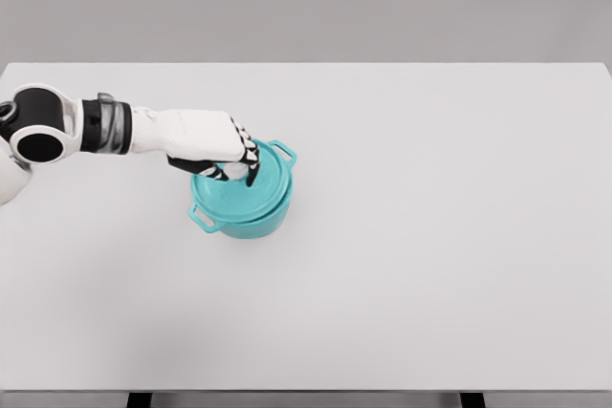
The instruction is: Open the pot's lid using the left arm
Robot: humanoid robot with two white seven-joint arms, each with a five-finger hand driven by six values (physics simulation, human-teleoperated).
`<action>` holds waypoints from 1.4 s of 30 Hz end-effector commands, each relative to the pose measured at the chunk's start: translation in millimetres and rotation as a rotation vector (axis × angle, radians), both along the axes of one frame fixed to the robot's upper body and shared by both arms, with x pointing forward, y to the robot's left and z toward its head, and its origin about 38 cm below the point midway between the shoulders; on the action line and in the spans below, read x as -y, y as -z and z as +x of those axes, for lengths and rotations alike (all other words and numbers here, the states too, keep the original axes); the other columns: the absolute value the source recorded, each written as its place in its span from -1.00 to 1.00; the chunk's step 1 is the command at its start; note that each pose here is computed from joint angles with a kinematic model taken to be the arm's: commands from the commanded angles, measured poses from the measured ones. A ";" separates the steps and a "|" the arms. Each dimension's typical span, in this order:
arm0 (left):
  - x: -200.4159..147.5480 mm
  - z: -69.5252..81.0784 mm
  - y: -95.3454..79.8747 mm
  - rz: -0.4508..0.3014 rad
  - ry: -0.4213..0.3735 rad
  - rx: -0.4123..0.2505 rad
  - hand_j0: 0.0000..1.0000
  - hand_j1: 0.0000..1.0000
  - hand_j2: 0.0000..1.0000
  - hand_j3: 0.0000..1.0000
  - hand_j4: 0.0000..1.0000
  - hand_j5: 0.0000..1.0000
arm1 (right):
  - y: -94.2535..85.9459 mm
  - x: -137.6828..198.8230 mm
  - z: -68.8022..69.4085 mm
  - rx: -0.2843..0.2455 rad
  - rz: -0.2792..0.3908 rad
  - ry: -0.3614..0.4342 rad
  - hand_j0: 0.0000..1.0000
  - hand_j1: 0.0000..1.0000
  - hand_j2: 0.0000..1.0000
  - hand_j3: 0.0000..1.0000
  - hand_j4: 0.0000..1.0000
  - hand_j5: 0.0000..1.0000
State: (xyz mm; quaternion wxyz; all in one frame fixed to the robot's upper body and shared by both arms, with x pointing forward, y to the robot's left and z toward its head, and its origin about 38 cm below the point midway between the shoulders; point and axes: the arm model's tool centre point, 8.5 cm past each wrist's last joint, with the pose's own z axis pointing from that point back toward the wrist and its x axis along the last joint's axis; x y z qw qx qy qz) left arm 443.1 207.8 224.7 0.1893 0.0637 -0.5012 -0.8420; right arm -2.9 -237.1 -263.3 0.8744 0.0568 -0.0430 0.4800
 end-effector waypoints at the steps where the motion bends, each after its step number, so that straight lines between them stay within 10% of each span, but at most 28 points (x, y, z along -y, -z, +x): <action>1: -12.2 1.1 -3.9 0.006 -0.025 0.005 -0.22 -0.22 -0.22 -0.22 -0.22 -0.22 | 0.0 0.1 0.0 0.000 0.000 0.000 1.00 1.00 1.00 1.00 1.00 1.00; 8: -105.3 1.7 -33.5 0.126 -0.205 0.072 -0.22 -0.22 -0.22 -0.22 -0.22 -0.22 | 0.0 0.1 0.0 0.000 0.000 0.000 1.00 1.00 1.00 1.00 1.00 1.00; 15: -145.0 7.4 -22.8 0.184 -0.310 0.046 -0.02 -0.02 -0.02 -0.02 -0.02 -0.02 | 0.0 0.1 0.0 0.000 0.000 0.000 1.00 1.00 1.00 1.00 1.00 1.00; 21: -144.6 7.9 -20.1 0.183 -0.311 0.039 1.00 1.00 1.00 1.00 1.00 1.00 | 0.0 0.1 0.0 0.000 0.000 0.000 1.00 1.00 1.00 1.00 1.00 1.00; 26: -139.1 8.3 -20.0 0.151 -0.303 0.026 1.00 1.00 1.00 1.00 1.00 1.00 | 0.0 0.1 0.0 0.000 0.000 0.000 1.00 1.00 1.00 1.00 1.00 1.00; 29: -123.9 9.2 -27.7 0.010 -0.285 -0.025 1.00 1.00 1.00 1.00 1.00 1.00 | 0.0 0.1 0.0 0.000 0.000 0.000 1.00 1.00 1.00 1.00 1.00 1.00; 42: -154.4 19.3 -16.7 0.009 -0.390 -0.062 1.00 1.00 1.00 1.00 1.00 1.00 | 0.0 0.1 0.0 0.000 0.000 0.000 1.00 1.00 1.00 1.00 1.00 1.00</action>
